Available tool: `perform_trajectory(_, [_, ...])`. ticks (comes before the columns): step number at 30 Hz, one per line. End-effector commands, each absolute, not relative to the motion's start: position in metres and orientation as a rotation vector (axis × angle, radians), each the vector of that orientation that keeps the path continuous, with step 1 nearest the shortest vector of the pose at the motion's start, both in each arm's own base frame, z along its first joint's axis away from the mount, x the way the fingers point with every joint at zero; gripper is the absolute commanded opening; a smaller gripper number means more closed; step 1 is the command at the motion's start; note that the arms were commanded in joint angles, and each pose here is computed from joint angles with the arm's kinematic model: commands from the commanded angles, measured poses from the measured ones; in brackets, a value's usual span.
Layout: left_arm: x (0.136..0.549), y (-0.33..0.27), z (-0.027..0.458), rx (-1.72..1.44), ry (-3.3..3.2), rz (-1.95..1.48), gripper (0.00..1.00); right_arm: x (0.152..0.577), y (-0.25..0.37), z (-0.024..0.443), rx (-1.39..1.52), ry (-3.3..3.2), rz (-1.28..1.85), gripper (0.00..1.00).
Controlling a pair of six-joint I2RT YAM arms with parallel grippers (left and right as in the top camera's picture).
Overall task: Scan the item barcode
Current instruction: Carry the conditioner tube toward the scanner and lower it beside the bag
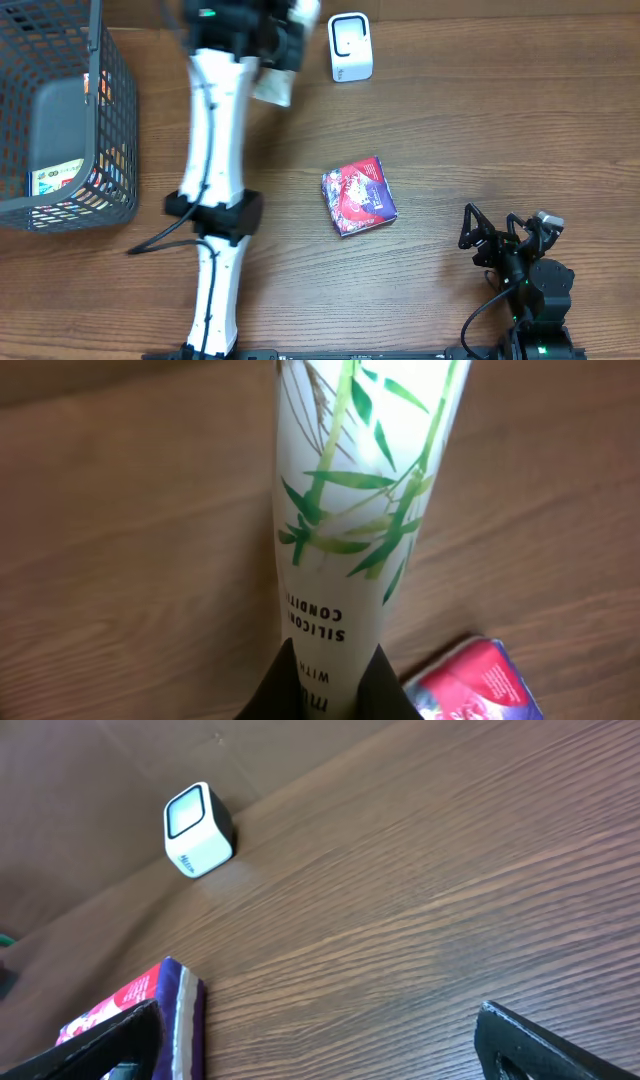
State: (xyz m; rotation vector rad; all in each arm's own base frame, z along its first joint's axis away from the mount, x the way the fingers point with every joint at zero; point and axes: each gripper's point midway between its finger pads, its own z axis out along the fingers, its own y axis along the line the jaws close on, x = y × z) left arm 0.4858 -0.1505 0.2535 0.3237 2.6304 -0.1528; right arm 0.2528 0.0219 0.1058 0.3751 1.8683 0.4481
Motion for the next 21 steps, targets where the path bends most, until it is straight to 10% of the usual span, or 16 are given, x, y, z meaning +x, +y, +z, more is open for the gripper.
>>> perform_trajectory(1, [0.477,-0.175,0.215,0.378,2.738,-0.089,0.04,0.252,0.025,0.103,0.367,1.873,0.466,1.0])
perform_trajectory(21, [0.367,-0.231,0.074,1.054,3.159,0.025,0.04,0.252,0.024,0.103,0.37,1.872,0.462,1.0])
